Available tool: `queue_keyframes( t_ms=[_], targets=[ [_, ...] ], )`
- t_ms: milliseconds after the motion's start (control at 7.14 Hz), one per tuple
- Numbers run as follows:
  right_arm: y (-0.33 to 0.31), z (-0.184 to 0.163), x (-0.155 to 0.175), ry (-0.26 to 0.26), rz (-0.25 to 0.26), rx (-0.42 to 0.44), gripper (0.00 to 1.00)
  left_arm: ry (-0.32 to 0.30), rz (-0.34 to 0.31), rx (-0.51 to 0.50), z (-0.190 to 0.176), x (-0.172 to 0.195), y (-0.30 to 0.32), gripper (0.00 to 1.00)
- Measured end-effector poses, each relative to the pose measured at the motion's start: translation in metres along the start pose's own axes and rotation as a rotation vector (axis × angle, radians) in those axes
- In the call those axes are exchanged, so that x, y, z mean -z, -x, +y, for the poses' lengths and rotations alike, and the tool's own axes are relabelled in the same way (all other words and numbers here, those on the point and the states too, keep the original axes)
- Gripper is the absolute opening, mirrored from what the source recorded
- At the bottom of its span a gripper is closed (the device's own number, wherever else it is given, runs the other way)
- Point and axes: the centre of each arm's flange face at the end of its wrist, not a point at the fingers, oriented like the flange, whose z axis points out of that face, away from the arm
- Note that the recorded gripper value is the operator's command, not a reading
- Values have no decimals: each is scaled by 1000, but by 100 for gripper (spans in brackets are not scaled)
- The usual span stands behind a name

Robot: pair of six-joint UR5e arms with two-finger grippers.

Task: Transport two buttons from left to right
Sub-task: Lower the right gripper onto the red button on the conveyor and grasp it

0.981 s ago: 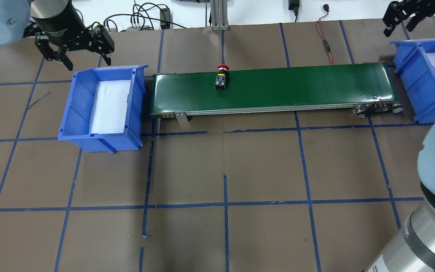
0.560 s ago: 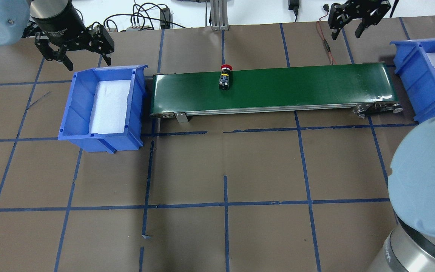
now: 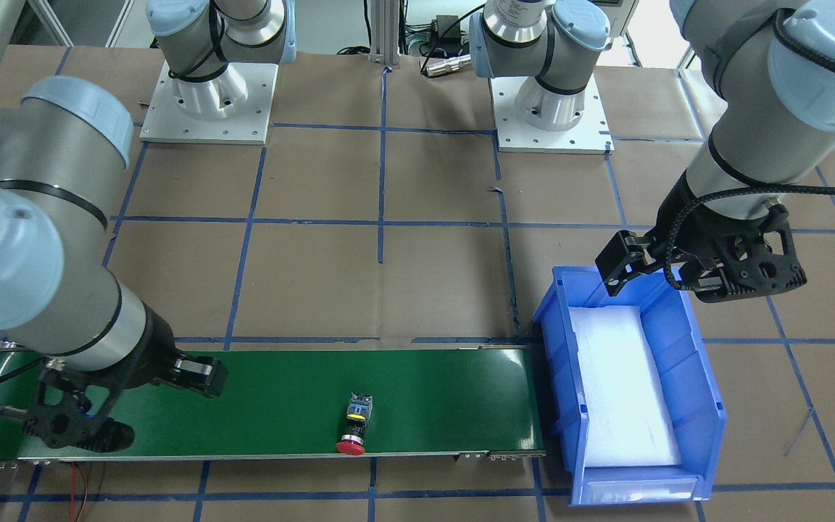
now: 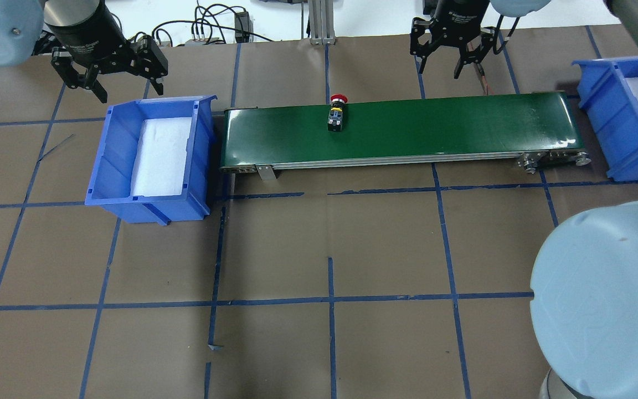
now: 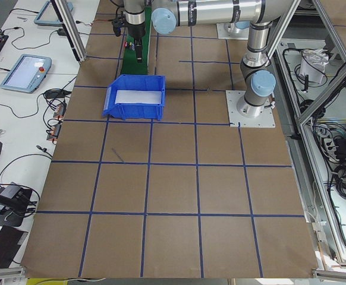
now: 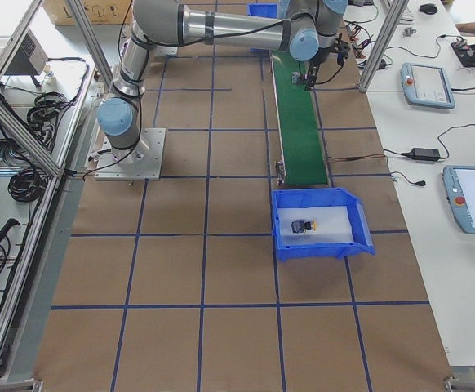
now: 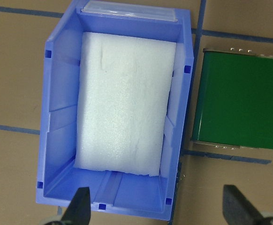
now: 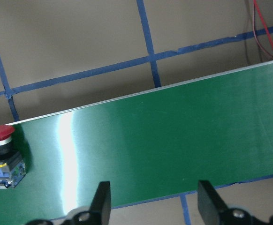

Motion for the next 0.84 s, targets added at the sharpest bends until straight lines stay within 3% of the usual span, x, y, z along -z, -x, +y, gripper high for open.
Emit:
queue_keyframes(
  t_ms=[420, 840],
  targets=[
    [68, 35, -34, -23, -7, -93, 77, -4, -1, 3, 1, 2, 1, 100],
    [90, 54, -73, -59, -26, -134, 77, -1, -2, 4, 1, 1, 2, 100]
  ],
)
